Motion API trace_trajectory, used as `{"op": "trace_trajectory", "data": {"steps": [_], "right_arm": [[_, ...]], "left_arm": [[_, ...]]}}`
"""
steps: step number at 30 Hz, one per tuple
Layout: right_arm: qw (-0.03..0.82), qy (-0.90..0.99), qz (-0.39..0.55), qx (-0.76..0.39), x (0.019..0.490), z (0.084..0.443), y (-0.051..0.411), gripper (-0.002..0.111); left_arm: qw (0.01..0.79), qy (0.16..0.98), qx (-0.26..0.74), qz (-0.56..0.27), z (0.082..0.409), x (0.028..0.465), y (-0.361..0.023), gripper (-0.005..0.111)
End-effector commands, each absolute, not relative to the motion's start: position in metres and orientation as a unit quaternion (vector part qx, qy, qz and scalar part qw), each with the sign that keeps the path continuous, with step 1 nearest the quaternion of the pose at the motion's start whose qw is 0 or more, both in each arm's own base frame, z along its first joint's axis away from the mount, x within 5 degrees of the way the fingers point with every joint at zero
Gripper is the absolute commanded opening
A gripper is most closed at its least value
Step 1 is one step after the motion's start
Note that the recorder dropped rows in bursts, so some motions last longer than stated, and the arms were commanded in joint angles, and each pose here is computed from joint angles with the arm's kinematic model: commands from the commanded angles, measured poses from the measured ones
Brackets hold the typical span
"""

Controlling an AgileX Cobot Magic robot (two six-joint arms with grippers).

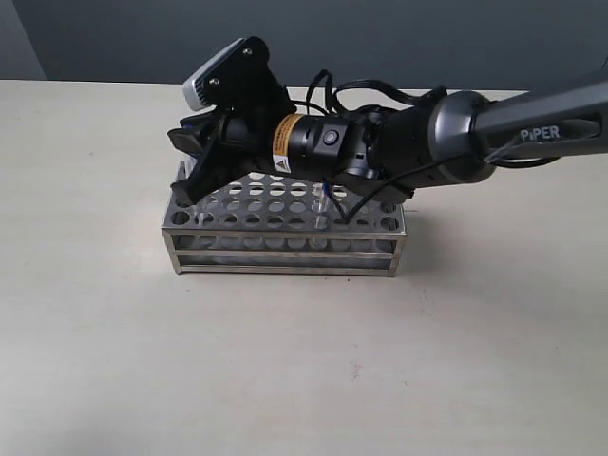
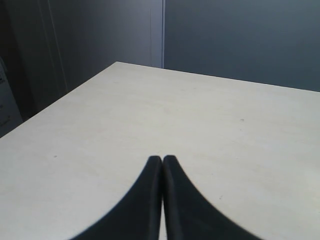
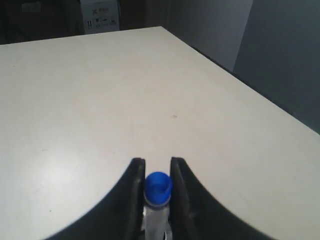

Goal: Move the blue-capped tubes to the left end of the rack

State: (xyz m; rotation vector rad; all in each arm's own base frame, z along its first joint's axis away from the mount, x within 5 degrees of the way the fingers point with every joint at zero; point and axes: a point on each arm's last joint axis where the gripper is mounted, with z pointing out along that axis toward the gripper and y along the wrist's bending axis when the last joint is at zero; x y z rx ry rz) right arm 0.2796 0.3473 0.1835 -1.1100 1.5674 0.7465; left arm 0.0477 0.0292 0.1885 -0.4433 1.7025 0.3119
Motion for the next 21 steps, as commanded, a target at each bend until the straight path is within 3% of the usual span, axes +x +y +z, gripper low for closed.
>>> {"op": "trace_trajectory", "data": {"steps": [1,4,7,9,14,21], "right_arm": [[0.5,0.663,0.314,-0.461,0.282,0.167,0.35,-0.001],[0.491,0.668,0.314,-0.463,0.282,0.157,0.351,0.003],[0.493,0.664,0.319,-0.462,0.282,0.157,0.351,0.026],[0.493,0.664,0.319,-0.462,0.282,0.157,0.351,0.035],[0.503,0.663,0.322,-0.451,0.282,0.167,0.35,0.037],[0.549,0.666,0.25,-0.439,0.277,0.244,0.324,0.036]], "left_arm": [[0.628,0.741,-0.196,0.135,0.189,0.047,0.029,0.001],[0.629,0.74,-0.195,0.136,0.19,0.047,0.029,0.001],[0.629,0.74,-0.195,0.136,0.19,0.047,0.029,0.001],[0.629,0.74,-0.195,0.136,0.19,0.047,0.029,0.001],[0.629,0.74,-0.195,0.136,0.19,0.047,0.029,0.001],[0.629,0.74,-0.195,0.136,0.19,0.047,0.029,0.001]]}}
